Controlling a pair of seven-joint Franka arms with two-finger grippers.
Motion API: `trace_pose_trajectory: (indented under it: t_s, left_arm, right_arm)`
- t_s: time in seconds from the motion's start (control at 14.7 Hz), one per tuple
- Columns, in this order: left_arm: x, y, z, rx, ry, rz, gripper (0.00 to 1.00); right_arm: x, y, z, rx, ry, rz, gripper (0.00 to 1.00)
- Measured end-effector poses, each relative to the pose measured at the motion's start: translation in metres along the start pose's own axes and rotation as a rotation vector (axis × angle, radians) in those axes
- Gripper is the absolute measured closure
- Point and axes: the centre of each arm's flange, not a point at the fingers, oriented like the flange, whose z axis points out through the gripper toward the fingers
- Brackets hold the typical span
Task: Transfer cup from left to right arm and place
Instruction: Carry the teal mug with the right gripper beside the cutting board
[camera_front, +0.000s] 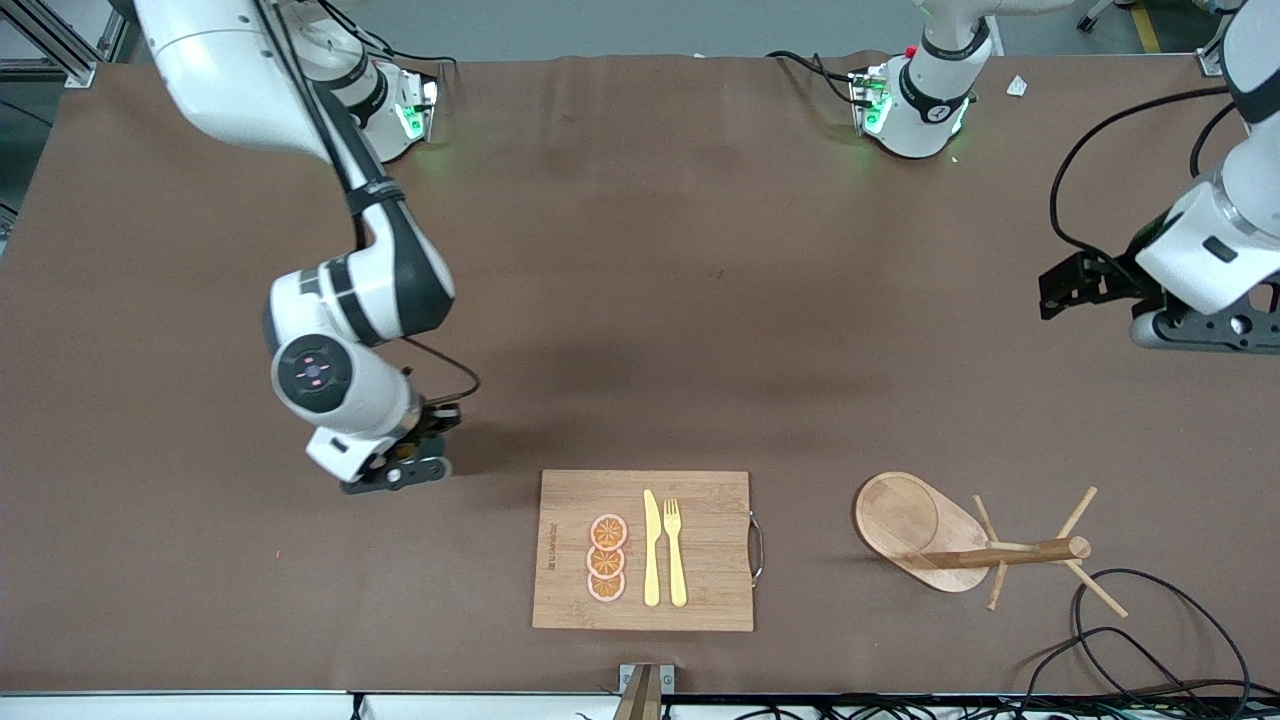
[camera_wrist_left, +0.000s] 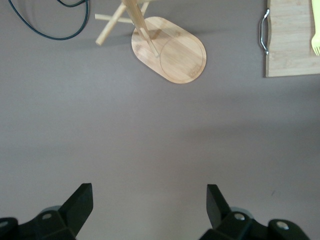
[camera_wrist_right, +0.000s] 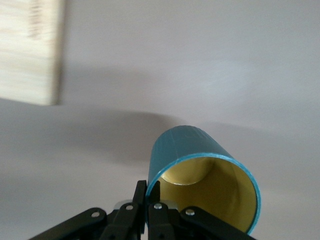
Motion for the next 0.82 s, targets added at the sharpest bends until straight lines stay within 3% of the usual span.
trace_pose_trajectory:
  t_s: [0.48,0.82]
  left_arm:
    - [-0.020,0.000,-0.014,0.002,0.017,-0.003,0.00]
    - [-0.024,0.001,-0.020,-0.014,0.027,-0.009,0.00]
  right_arm:
    - [0.004,0.134,0.051,0.001,0.030,-0.102,0.96]
    - [-0.009,0.172,0.082,0.020,0.003,-0.154,0.96]
